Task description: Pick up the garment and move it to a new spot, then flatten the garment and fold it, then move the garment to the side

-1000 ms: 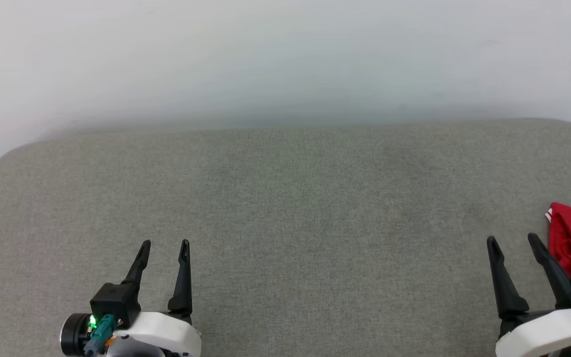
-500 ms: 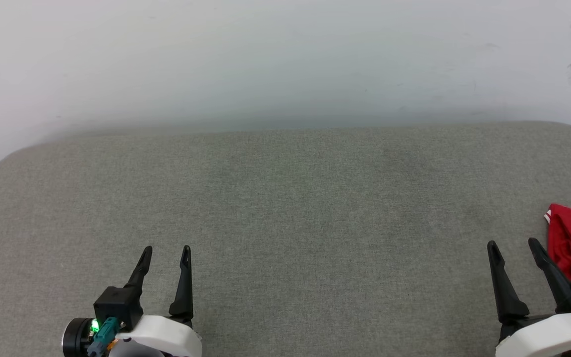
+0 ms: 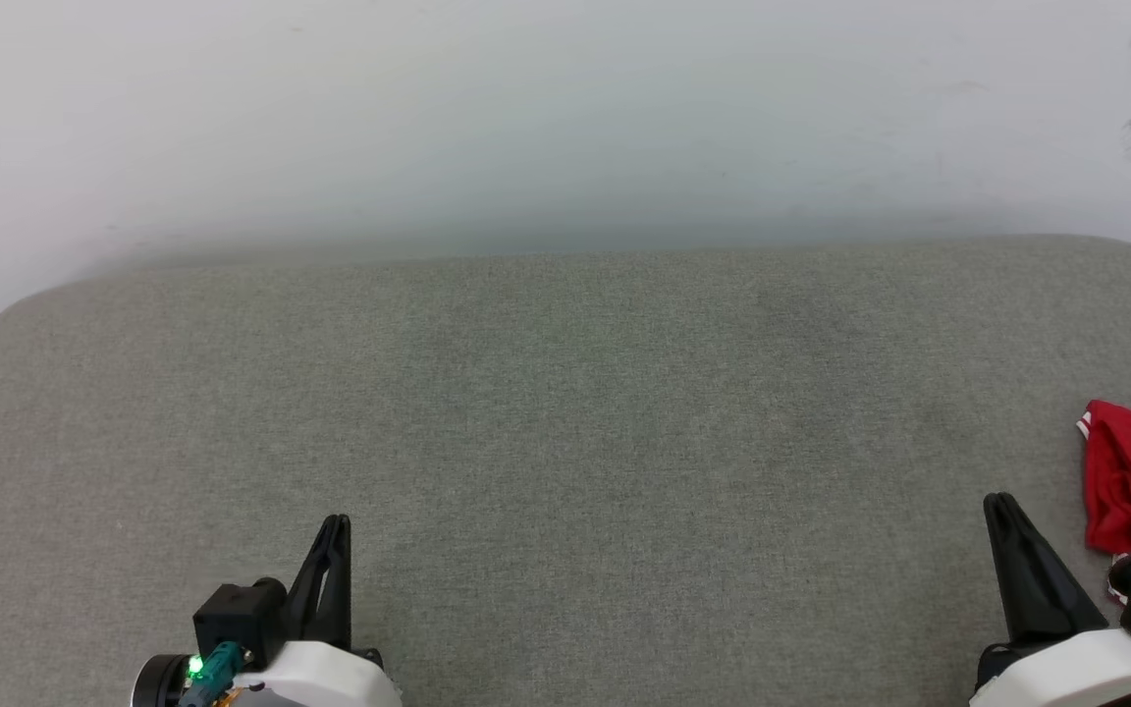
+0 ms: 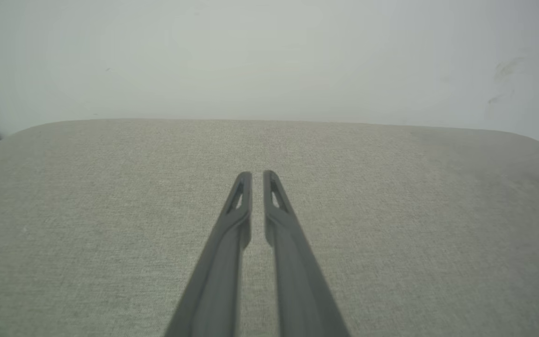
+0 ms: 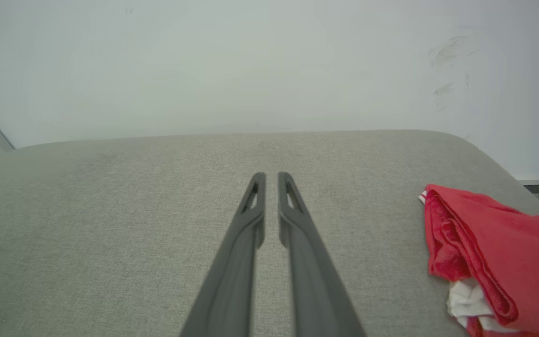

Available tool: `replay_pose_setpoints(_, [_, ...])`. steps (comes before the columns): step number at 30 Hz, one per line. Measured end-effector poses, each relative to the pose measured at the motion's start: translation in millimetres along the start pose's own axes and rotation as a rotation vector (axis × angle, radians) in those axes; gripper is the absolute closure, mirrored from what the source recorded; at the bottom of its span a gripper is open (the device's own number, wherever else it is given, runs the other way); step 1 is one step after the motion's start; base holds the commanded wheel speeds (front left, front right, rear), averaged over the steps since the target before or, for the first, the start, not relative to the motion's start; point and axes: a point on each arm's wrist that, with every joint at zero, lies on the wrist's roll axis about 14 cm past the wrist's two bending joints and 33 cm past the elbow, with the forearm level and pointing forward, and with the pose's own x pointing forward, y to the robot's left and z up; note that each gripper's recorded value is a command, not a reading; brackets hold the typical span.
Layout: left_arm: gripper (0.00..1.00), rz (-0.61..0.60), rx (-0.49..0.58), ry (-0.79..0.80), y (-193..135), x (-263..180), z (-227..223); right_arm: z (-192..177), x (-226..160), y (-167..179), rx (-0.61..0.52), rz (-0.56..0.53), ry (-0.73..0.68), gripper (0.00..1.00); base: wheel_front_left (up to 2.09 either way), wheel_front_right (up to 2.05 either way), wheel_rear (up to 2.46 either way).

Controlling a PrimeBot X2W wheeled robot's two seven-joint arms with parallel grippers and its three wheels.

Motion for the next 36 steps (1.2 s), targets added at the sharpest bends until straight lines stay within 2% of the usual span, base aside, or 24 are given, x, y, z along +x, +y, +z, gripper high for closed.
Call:
replay_pose_setpoints(17, [1.0, 0.086, -0.317, 0.062, 16, 0, -9, -11, 6, -1, 0.321, -0.001, 0.015, 1.0, 0.0, 0.0, 0.0])
replay_pose_setpoints(36, [1.0, 0.127, -0.611, 0.072, 25, 4, -7, -16, 15, -3, 0.627, -0.007, 0.01, 1.0, 0.0, 0.0, 0.0])
